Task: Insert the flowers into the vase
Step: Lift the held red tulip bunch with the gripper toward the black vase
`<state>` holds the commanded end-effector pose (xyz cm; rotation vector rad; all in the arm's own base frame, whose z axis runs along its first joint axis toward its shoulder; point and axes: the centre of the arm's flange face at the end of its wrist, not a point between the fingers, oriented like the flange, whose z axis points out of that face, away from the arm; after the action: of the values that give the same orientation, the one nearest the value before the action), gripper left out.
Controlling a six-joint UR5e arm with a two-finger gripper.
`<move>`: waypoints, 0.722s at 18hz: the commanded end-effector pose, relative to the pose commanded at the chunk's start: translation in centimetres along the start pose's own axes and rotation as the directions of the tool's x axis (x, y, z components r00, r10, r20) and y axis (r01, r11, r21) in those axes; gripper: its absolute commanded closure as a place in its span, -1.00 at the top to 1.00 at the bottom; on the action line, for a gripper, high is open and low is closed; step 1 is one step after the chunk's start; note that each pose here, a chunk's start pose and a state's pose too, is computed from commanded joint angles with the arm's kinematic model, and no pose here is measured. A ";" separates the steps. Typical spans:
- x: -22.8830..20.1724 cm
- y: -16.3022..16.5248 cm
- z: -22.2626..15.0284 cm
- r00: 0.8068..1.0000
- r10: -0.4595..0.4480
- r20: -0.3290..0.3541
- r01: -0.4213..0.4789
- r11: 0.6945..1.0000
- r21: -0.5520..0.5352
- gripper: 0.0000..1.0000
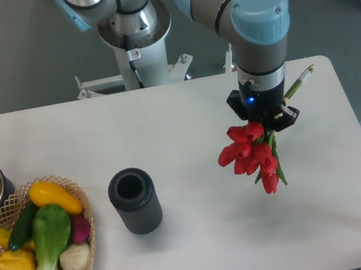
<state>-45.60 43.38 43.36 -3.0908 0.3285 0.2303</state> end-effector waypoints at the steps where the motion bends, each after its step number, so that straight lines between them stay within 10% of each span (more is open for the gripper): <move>1: 0.1 0.1 -0.3 1.000 -0.002 0.004 0.002 1.000 0.006 -1.00; 13: -0.1 1.3 -4.3 0.995 -0.090 -0.033 0.095 0.952 0.291 -1.00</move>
<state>-45.31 41.99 47.59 -2.8071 0.1963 0.1354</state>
